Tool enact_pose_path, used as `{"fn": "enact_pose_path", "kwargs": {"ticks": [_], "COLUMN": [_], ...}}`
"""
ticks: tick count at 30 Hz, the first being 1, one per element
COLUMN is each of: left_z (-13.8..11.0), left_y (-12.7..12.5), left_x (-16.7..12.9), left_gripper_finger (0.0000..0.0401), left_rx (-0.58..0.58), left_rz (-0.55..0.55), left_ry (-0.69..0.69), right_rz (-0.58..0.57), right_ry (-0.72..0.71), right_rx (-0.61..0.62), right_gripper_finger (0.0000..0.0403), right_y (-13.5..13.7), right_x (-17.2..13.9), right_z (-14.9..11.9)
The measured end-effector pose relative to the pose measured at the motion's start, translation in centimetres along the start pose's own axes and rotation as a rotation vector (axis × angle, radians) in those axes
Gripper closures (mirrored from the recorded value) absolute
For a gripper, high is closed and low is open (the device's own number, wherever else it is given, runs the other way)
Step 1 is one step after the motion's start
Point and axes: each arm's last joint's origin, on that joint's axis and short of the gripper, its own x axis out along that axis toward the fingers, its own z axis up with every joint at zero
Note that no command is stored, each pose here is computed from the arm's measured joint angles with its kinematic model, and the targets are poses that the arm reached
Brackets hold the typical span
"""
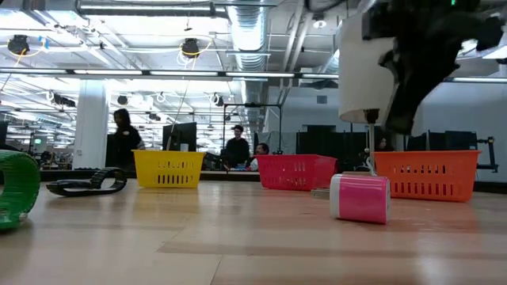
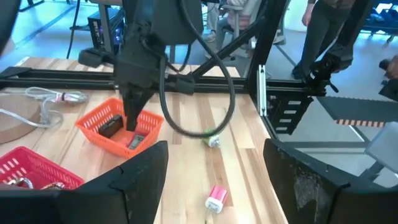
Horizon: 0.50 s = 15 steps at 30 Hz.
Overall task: Pick & Place Office items
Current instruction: Put the black digital clock into the orange basket
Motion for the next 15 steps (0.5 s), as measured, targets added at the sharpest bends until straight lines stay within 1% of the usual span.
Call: {"fn": "enact_pose_path", "kwargs": {"ticks": [3, 5, 11, 15], "left_z": [-0.1, -0.1, -0.1, -0.2], "left_y": [0.3, 0.4, 0.4, 0.4], "left_x": [0.1, 0.1, 0.1, 0.1], "left_gripper_finger": [0.0141, 0.0141, 0.0141, 0.0141], "left_rx": [0.003, 0.003, 0.003, 0.003], "left_rz": [0.012, 0.015, 0.015, 0.015], "left_ry": [0.015, 0.017, 0.018, 0.018], "right_rz": [-0.005, -0.001, 0.034, 0.023], "right_ry": [0.088, 0.131, 0.298, 0.38], "right_rx": [0.029, 0.034, 0.003, 0.007], "right_gripper_finger": [0.0348, 0.0348, 0.0345, 0.0333], "right_y": [0.0, 0.1, 0.1, -0.1], "right_x": [1.6, 2.7, 5.5, 7.0], "right_z": [-0.5, -0.4, -0.4, -0.4]}}
